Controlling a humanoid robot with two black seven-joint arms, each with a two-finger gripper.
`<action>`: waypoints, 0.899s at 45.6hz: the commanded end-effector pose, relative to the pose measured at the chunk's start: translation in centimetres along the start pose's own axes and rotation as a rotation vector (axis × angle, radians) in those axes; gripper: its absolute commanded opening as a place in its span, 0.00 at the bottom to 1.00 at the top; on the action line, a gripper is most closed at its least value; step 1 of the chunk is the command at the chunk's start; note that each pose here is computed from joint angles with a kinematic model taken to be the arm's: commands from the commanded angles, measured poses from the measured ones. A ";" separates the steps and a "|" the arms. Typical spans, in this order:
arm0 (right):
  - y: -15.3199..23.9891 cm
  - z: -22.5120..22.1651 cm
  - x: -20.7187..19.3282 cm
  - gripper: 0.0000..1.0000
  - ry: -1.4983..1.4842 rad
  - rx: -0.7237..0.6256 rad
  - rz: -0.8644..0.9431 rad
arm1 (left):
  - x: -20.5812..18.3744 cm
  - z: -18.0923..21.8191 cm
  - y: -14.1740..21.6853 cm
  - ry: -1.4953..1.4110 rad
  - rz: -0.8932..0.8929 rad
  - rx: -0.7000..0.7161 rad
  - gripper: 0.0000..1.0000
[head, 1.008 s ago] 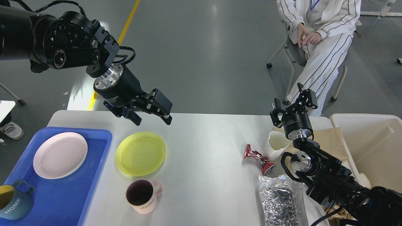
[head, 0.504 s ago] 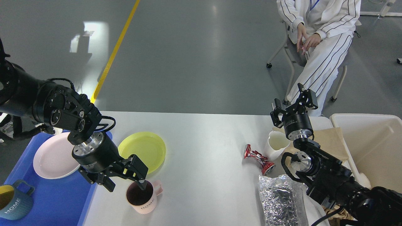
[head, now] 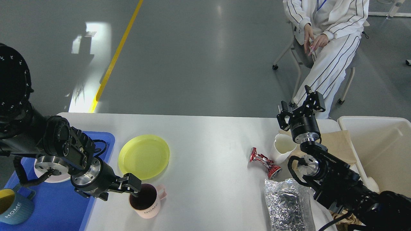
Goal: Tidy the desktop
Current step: 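Grasp the pink HOME mug by its rim with the left gripper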
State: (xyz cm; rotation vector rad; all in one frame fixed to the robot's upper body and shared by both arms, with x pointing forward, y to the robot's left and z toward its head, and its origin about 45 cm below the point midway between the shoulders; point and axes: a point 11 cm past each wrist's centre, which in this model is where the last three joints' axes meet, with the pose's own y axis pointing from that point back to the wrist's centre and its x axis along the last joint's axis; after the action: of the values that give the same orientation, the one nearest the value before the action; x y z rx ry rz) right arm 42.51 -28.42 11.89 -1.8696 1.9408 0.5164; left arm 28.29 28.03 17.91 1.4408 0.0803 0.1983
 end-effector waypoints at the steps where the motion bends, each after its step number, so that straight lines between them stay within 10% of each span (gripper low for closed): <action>1: 0.0 0.1 -0.1 1.00 -0.001 -0.001 -0.001 | -0.3 0.2 -0.6 -0.008 0.009 0.007 0.96; 28: 0.0 0.1 -0.1 1.00 -0.001 -0.001 -0.001 | -2.7 0.5 -5.3 0.062 0.093 0.050 0.92; 41: 0.0 0.1 -0.1 1.00 0.000 -0.001 0.000 | -2.6 0.4 -6.4 0.066 0.107 0.043 0.75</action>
State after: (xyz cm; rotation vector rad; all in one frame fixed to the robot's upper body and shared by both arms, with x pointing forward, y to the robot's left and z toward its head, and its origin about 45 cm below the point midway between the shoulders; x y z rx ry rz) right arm 42.52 -28.36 11.88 -1.8699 1.9397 0.5174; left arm 26.38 26.37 11.90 1.4839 0.0592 0.3318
